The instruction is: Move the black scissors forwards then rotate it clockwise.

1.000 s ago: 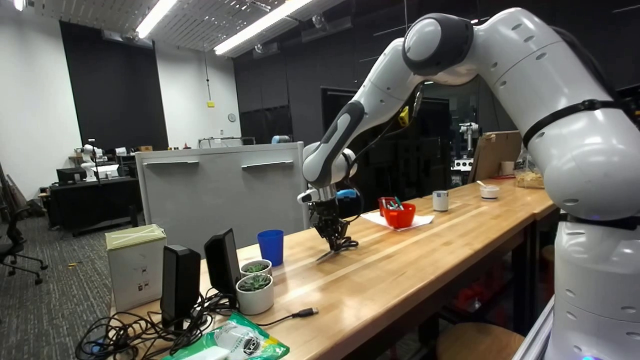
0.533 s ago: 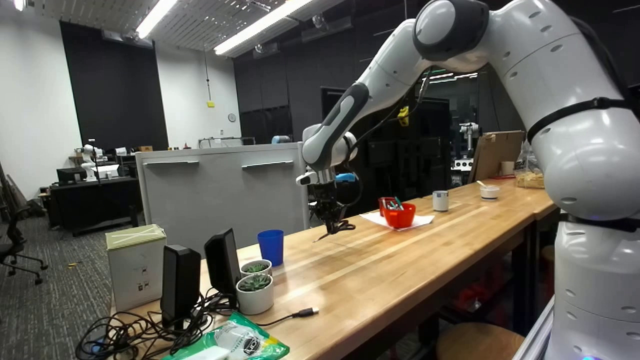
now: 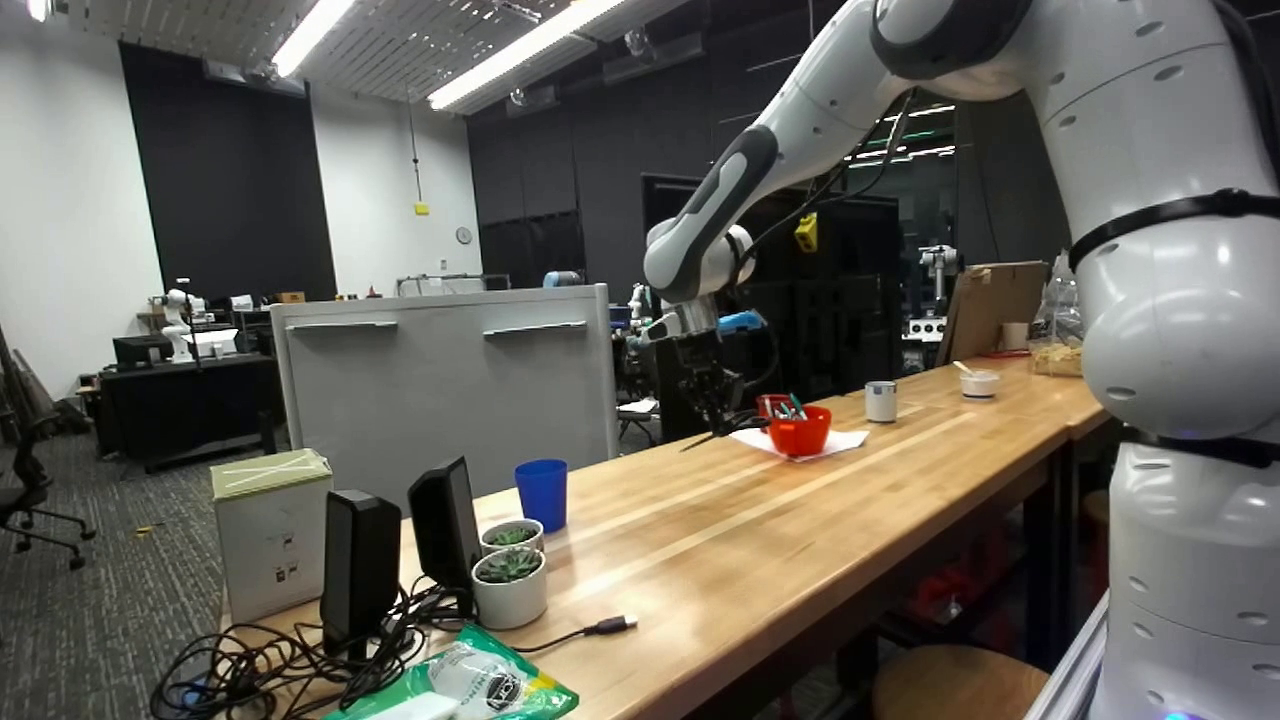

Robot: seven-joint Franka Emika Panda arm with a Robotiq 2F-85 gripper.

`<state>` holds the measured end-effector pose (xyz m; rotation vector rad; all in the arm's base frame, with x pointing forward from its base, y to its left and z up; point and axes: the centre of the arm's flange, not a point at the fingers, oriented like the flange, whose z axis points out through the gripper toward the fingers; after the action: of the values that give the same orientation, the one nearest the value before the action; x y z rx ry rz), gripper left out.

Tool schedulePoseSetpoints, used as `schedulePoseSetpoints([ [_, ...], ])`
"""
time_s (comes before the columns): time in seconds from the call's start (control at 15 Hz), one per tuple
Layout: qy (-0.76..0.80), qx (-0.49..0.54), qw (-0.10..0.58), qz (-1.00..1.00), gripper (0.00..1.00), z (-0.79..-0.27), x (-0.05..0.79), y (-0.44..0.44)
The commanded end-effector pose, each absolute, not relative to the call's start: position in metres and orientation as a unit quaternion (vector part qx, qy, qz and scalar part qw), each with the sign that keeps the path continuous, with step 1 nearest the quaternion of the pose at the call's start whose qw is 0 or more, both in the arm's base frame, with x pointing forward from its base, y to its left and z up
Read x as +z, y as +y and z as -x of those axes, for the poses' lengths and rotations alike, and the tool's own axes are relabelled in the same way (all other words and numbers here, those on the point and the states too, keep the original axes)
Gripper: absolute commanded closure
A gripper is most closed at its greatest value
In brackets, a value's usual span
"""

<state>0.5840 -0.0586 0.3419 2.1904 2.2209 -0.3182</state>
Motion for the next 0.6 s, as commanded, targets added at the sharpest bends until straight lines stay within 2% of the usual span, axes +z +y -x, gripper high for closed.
schedulePoseSetpoints([
  [0.0, 0.665, -0.128, -0.010, -0.735, 0.94, -0.533, 0.356, -0.093],
  [0.53, 0.609, -0.141, -0.030, -0.780, 0.94, -0.467, 0.330, -0.168],
])
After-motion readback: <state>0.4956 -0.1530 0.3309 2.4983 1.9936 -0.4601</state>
